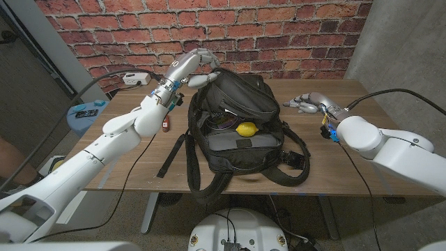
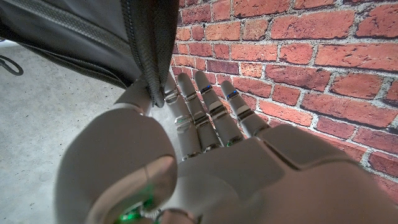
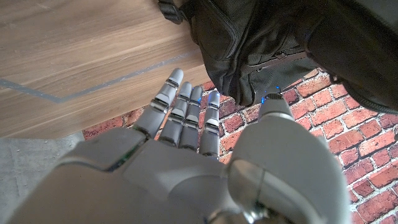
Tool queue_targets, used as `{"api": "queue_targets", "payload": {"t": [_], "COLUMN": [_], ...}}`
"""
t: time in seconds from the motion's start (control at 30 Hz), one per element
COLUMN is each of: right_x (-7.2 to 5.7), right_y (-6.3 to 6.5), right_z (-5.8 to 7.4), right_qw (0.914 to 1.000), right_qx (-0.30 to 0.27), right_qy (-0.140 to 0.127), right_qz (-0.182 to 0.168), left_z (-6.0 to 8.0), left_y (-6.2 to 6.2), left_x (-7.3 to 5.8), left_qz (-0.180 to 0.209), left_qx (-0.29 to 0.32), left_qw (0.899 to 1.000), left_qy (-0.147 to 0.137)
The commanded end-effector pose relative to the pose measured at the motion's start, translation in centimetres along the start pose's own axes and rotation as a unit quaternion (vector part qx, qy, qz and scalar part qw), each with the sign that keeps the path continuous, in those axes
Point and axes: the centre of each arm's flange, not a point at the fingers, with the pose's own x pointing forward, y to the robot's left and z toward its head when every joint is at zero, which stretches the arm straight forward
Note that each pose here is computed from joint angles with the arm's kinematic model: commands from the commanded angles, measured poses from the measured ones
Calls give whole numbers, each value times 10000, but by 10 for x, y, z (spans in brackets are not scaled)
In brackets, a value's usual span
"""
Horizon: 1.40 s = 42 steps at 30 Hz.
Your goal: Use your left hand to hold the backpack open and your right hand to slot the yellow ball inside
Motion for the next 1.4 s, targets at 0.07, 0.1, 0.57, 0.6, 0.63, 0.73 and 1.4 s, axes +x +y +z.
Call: {"api": "queue_targets", "payload": {"t": [0.07, 0.1, 0.57, 0.6, 0.63, 0.73, 1.4], "right_x": [10, 10, 16, 16, 17, 18, 25], "right_y": [-5, -5, -6, -6, -5, -5, -5], "right_z": [-7, -8, -14, -13, -13, -13, -21], "right_qw": [9999, 9998, 9994, 9994, 9995, 9994, 9983], "right_qx": [127, 139, 292, 287, 282, 294, 548], "right_qy": [-88, -94, -129, -135, -138, -156, -176], "right_qz": [-74, -83, -125, -107, -94, -79, -66], "left_z": [5, 5, 5, 4, 4, 3, -3], "left_y": [3, 3, 2, 2, 2, 3, 3], "left_x": [-2, -2, -3, -4, -5, -6, -8], "left_qz": [-121, -131, -653, -690, -720, -897, -1440], "left_qx": [-212, -235, -813, -855, -892, -989, -1625], "left_qw": [9996, 9995, 9928, 9920, 9912, 9884, 9720], "left_qy": [136, 149, 588, 624, 656, 727, 894]}}
